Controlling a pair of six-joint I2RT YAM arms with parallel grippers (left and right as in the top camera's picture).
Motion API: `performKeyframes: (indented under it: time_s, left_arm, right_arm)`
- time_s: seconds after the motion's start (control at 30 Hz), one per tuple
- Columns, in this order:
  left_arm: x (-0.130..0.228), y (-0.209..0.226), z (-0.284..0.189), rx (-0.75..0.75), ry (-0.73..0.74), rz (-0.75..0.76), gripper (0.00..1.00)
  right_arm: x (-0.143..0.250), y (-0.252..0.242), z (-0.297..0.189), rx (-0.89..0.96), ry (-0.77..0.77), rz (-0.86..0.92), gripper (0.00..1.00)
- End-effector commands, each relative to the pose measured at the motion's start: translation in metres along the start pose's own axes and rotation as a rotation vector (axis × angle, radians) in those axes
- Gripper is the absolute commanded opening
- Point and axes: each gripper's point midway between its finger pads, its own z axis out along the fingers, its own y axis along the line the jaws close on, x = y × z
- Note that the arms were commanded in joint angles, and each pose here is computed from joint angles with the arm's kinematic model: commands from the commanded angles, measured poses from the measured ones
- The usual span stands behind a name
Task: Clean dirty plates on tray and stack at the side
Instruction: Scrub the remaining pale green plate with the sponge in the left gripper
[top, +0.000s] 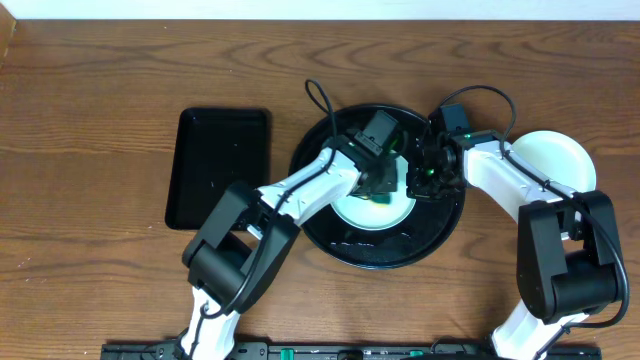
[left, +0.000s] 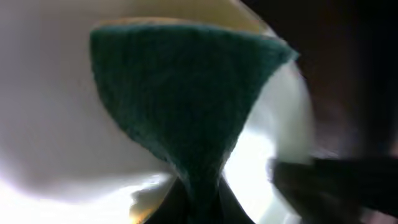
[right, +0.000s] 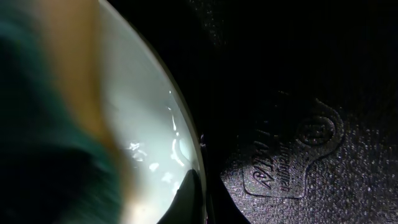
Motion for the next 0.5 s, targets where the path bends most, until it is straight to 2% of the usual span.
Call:
performKeyframes:
  time_s: [0.0,0.27,0.47]
  left_arm:
    - [0.045,-0.036,0.013,0.156,0.183,-0.013,0.09]
    - [0.048,-0.02,0.013,0.095,0.196,0.001,0.11]
    - [0.037,0.067,0.002,-0.274,0.139,-0.028,0.08]
  right_arm:
    - [0.007,-0.024,0.012,0.108,0.024,0.018,0.01]
    - [0.008,-0.024,0.012,0.109,0.029,0.019,0.01]
    - [0.008,-0.024,0.012,0.109,0.028,0.019,0.01]
